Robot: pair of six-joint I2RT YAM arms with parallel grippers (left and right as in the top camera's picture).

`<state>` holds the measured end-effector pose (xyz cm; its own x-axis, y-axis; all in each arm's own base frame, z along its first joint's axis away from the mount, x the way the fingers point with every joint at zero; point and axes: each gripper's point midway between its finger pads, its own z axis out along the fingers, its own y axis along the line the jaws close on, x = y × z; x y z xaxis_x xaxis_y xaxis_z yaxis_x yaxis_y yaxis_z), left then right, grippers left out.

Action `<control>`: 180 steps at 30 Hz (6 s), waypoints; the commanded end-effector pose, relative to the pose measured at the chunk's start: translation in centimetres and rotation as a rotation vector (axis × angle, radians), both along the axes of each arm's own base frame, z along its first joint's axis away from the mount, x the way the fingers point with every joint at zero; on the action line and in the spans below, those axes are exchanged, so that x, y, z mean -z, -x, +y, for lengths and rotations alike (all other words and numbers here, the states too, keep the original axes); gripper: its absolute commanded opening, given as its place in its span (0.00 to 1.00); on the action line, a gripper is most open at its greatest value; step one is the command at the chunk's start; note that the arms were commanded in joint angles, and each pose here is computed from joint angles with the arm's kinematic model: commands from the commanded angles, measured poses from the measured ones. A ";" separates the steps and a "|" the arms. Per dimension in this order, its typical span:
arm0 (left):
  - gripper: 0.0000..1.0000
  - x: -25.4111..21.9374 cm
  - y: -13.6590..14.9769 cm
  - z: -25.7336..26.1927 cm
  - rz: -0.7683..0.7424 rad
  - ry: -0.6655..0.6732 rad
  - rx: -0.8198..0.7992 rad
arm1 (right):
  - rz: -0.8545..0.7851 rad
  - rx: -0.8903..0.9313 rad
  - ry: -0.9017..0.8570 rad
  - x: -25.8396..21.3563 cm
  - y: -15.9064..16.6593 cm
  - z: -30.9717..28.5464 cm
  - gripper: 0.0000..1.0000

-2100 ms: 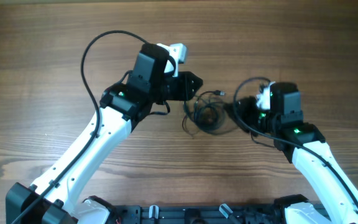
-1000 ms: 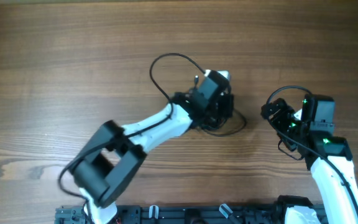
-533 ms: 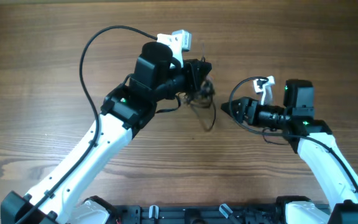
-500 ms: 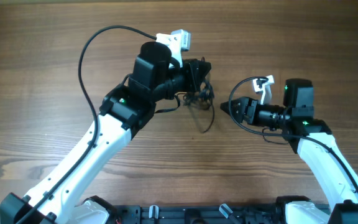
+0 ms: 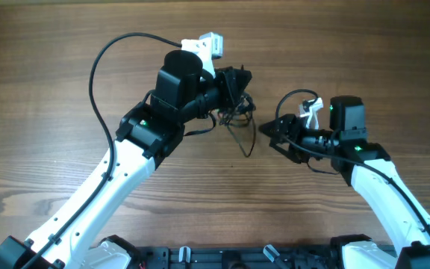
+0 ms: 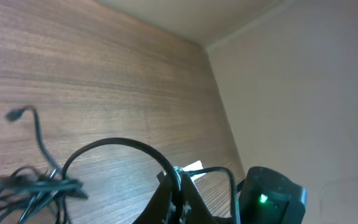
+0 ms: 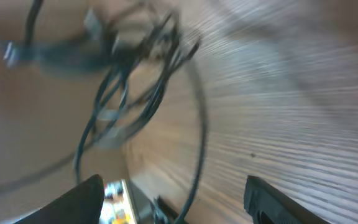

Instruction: Untangle cables

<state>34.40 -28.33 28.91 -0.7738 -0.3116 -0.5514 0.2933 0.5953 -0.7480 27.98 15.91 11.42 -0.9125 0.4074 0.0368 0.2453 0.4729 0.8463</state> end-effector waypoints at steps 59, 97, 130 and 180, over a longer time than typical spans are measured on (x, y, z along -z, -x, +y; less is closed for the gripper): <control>0.08 4.6 0.4 32.0 0.363 -0.179 -0.797 | -0.625 -0.199 -0.229 -10.0 -4.5 13.4 0.04; 0.38 18.9 -2.5 5.9 0.274 -0.558 -0.006 | 0.199 0.340 0.559 8.8 -1.8 -16.4 0.98; 0.19 20.6 0.2 6.2 0.167 -0.739 0.301 | 0.211 0.312 0.024 2.7 -5.3 1.1 0.72; 1.00 15.6 -3.3 13.2 0.289 -0.530 -0.090 | -0.086 0.157 -0.019 5.3 -9.5 7.3 0.60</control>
